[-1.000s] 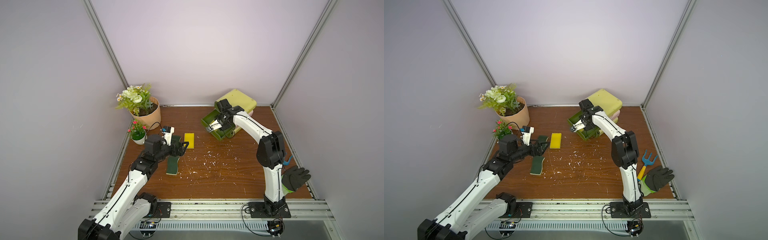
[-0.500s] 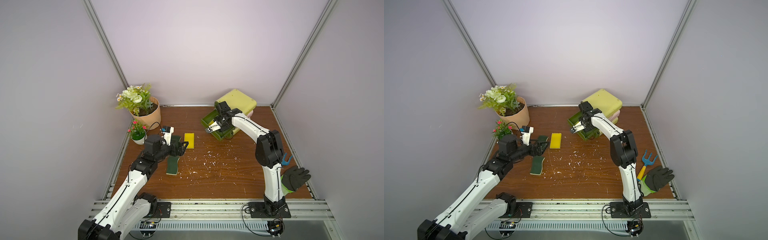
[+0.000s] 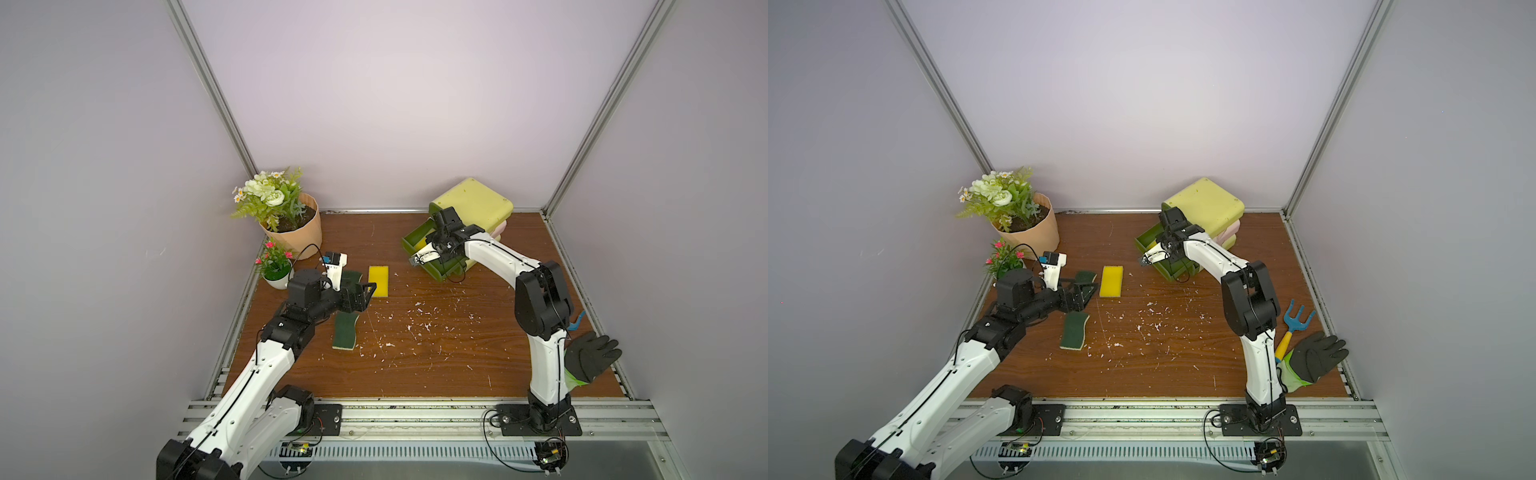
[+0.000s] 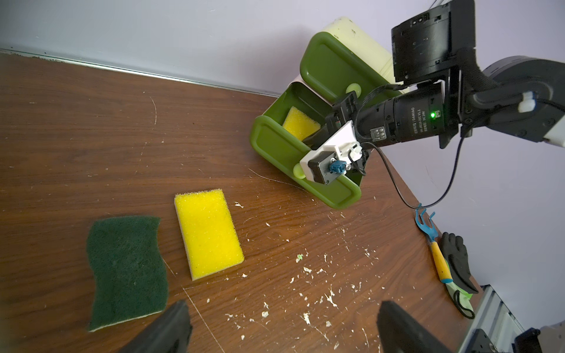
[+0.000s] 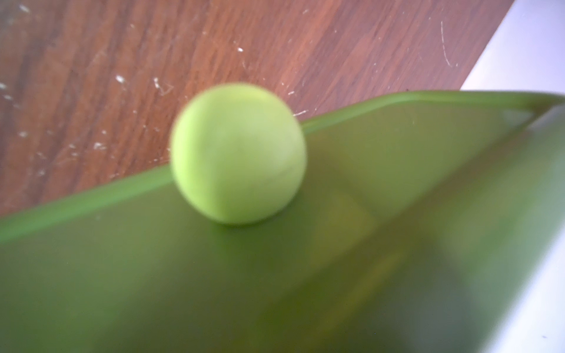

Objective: Take the sponge out of the drawer
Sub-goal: Pick up the sponge from the drawer.

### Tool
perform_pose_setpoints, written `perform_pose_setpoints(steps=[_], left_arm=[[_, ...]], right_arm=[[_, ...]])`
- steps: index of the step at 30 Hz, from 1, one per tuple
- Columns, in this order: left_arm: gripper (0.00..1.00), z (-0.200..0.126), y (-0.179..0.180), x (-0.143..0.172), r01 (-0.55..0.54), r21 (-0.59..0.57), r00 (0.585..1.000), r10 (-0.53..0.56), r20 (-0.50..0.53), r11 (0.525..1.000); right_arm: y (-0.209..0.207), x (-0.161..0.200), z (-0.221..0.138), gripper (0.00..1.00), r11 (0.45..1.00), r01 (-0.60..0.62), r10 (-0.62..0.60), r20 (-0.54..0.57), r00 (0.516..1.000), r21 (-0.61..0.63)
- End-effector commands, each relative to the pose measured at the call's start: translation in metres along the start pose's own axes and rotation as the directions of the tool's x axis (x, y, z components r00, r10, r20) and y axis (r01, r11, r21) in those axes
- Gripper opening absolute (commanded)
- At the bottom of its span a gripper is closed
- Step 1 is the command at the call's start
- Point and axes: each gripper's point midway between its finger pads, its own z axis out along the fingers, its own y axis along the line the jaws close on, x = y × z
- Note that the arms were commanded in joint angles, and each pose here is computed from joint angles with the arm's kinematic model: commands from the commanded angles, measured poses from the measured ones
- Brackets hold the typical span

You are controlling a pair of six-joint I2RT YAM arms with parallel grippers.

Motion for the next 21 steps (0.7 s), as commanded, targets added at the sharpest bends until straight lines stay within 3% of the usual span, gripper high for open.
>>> perform_pose_setpoints(steps=[1,21], left_arm=[[0.98,-0.004,0.0,-0.008,-0.018,0.006,0.999,0.018,0.034,1.0],[0.98,-0.004,0.003,-0.007,-0.017,-0.003,0.999,0.017,0.035,1.0]], right_arm=[[0.0,0.002,-0.009,0.03,1.0,0.019,-0.019,0.009,1.0,0.005],[-0.032,-0.008,-0.073,0.0,0.983,0.029,-0.045,0.081,0.996,0.182]])
